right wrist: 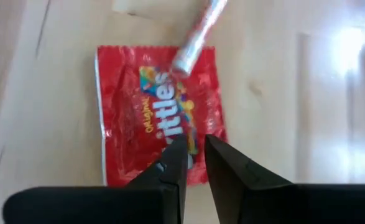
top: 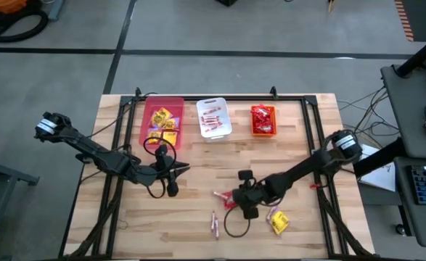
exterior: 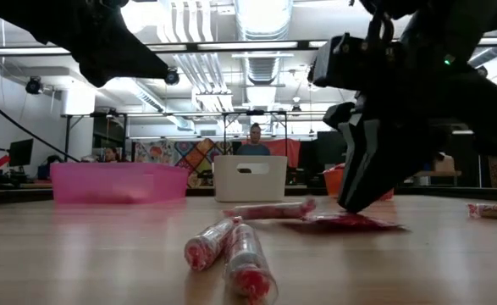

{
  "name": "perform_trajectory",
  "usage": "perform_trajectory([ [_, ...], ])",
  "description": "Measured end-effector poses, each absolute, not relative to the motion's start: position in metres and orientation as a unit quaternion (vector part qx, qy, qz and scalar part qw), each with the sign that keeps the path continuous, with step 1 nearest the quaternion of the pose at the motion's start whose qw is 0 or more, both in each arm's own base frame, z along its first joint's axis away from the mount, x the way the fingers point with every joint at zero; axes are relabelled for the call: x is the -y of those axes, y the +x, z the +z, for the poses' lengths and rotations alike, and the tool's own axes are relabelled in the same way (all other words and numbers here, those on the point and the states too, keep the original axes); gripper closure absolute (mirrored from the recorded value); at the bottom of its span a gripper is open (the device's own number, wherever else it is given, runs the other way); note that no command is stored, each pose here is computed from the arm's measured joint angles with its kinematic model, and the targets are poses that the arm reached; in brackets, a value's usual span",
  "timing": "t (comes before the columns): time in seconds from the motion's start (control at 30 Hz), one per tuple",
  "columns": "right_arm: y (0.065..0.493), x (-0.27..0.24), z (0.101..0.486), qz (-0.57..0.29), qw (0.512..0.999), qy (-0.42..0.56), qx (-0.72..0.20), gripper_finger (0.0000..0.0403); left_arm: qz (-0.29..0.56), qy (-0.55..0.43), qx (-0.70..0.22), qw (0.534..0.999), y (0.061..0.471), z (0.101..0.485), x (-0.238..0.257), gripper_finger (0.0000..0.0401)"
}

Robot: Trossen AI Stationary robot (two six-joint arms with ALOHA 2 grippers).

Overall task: Sort candy
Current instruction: Put the red candy into the orange bin

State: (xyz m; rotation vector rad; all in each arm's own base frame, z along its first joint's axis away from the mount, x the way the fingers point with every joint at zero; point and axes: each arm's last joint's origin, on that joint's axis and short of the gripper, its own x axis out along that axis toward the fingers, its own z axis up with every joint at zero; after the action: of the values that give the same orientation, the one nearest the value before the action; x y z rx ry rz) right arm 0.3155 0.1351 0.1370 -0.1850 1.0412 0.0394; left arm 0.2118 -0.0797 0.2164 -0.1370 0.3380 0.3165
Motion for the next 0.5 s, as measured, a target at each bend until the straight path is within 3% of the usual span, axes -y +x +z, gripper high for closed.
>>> perform_trajectory([
  [0.27, 0.310, -0.120, 0.169, 0.029, 0.882, -0.045, -0.467, 0.0348, 0.157, -0.068, -0.168, 0.971, 0.212, 0.216, 0.080, 0.0362],
  [0.5, 0.310, -0.126, 0.166, 0.024, 0.885, -0.016, -0.465, 0.0274, 0.158, -0.073, -0.170, 0.970, 0.214, 0.213, 0.081, 0.0362],
])
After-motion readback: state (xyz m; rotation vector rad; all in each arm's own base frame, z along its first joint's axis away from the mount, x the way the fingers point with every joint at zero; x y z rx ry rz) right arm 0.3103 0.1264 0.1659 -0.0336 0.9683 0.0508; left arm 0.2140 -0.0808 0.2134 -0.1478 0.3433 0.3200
